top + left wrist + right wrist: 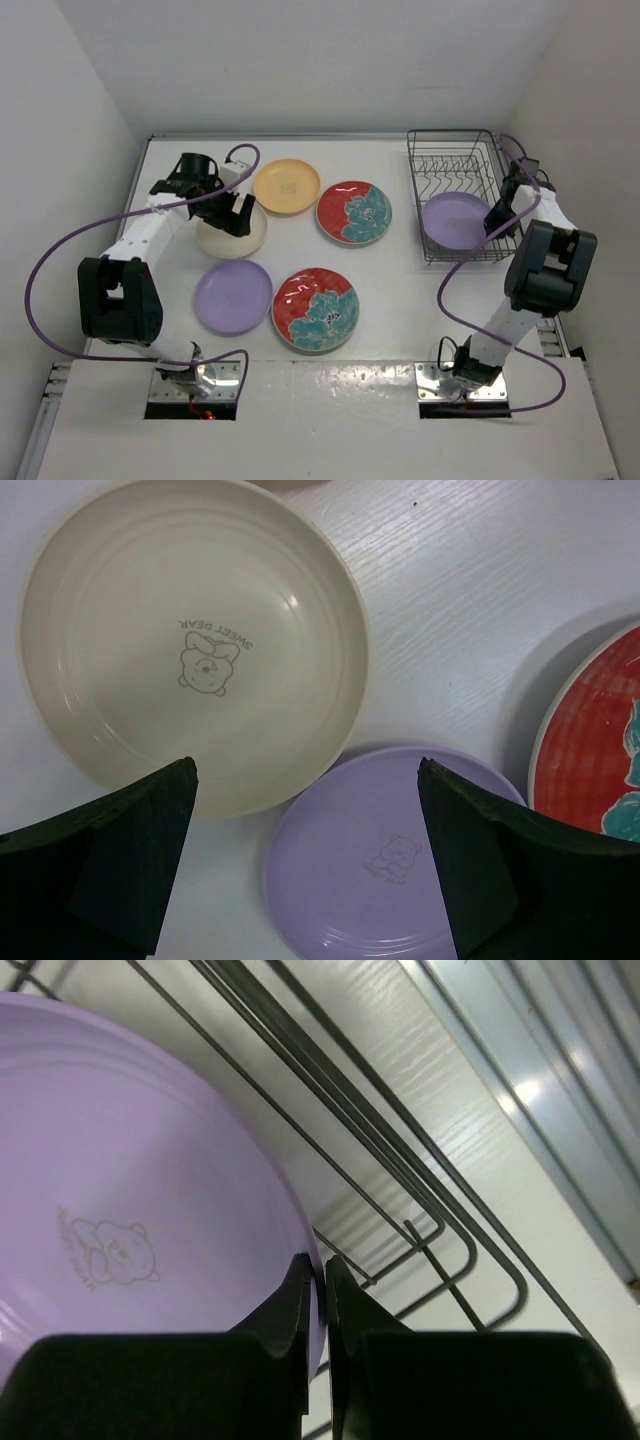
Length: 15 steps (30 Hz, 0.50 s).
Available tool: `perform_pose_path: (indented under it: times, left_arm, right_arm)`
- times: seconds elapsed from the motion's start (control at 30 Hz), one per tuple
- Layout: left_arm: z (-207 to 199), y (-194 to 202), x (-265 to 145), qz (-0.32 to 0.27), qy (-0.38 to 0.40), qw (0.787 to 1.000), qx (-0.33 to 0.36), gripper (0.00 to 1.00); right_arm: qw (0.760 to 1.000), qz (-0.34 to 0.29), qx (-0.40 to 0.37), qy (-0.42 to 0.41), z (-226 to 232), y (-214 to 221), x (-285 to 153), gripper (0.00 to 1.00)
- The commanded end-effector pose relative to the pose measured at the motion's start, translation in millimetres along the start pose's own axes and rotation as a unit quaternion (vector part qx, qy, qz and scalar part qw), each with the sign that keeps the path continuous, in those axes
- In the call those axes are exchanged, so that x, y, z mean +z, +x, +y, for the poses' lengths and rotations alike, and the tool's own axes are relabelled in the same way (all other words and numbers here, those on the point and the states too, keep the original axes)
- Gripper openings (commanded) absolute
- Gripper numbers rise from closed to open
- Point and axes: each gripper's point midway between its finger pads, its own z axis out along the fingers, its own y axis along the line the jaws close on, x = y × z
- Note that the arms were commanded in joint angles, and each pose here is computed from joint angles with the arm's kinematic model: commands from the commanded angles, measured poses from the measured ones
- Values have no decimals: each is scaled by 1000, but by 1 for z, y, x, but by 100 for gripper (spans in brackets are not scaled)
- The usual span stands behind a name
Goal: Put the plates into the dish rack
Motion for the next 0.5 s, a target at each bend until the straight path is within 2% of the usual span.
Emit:
perform_pose_path:
  times: [0.0,0.13,0.23,0.33,0.4,0.47]
  left_arm:
    - [4,-16,-11,-31,-9,999,16,96]
    - [2,-17,-11,-33,-4,999,16,96]
    - [2,-17,-11,-33,-4,999,16,96]
    - [2,-17,-11,-33,-4,999,16,96]
    - [2,-17,-11,-33,-4,999,16,96]
    - [2,-17,-11,-33,-4,999,16,96]
  right_arm:
    - [997,-68,-31,16,-1,-26,-26,0]
    - [990,-134,-50,19,3,-47,-62,0]
    - [975,-206,-75,41,5,-69,-99,0]
    - [955,-263,-117,72,11,-87,-126,0]
    - [933,-319,-126,109,6,-109,-151,0]
    - [908,-357,-175,131,12,-122,-172,0]
